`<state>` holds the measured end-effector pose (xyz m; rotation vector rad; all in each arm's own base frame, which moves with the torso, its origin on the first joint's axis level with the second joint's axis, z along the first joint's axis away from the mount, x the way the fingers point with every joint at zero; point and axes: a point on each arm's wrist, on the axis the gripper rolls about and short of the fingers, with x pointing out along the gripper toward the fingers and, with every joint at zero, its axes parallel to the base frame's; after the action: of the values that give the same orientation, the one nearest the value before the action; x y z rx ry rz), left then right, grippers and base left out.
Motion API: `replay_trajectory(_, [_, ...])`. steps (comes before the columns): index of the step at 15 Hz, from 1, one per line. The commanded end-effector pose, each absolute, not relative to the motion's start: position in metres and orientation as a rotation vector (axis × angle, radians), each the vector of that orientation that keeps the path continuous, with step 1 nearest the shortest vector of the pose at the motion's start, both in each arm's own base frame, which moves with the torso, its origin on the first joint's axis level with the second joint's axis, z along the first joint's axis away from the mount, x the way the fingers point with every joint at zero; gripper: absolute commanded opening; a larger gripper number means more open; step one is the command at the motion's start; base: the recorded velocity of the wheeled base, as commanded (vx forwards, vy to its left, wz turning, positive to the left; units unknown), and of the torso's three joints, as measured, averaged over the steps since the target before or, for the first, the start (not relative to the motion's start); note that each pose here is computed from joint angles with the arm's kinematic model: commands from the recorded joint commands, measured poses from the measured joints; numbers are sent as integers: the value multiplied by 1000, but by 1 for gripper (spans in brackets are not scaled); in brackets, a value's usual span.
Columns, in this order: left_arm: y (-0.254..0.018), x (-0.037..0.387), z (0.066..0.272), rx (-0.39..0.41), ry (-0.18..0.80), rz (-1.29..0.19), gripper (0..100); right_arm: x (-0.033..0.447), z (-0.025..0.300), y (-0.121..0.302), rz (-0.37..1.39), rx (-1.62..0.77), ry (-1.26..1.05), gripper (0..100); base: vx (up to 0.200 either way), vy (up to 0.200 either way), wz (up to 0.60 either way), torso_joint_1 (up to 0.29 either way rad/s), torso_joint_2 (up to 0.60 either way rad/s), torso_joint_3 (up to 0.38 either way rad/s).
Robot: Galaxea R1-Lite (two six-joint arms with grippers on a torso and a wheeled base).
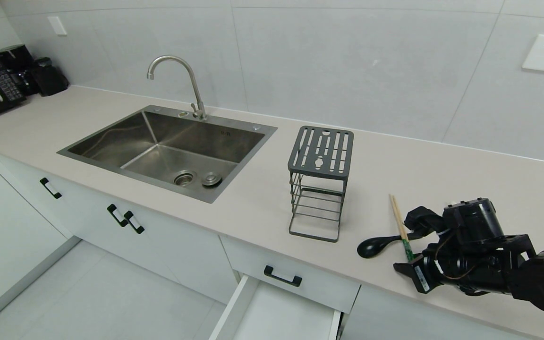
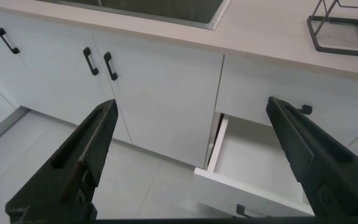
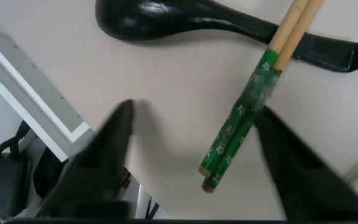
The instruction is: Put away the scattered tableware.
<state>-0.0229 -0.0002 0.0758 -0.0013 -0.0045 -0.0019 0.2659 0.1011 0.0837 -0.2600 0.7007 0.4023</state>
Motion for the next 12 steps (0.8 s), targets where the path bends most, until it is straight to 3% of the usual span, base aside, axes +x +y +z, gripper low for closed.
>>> replay_trajectory(1, [0,-23,76,-2,-3,-2,100,270,84,94,342,-254,703,0,0,0,0,0,0,0])
replay_trajectory(8, [0,-23,76,-2,-3,-2,100,271,99,85,260,-248,649,0,0,0,0,0,0,0])
replay_trajectory(12, [0,-23,76,-2,-3,-2,100,255,131,81,268,-232,537,0,0,0,0,0,0,0])
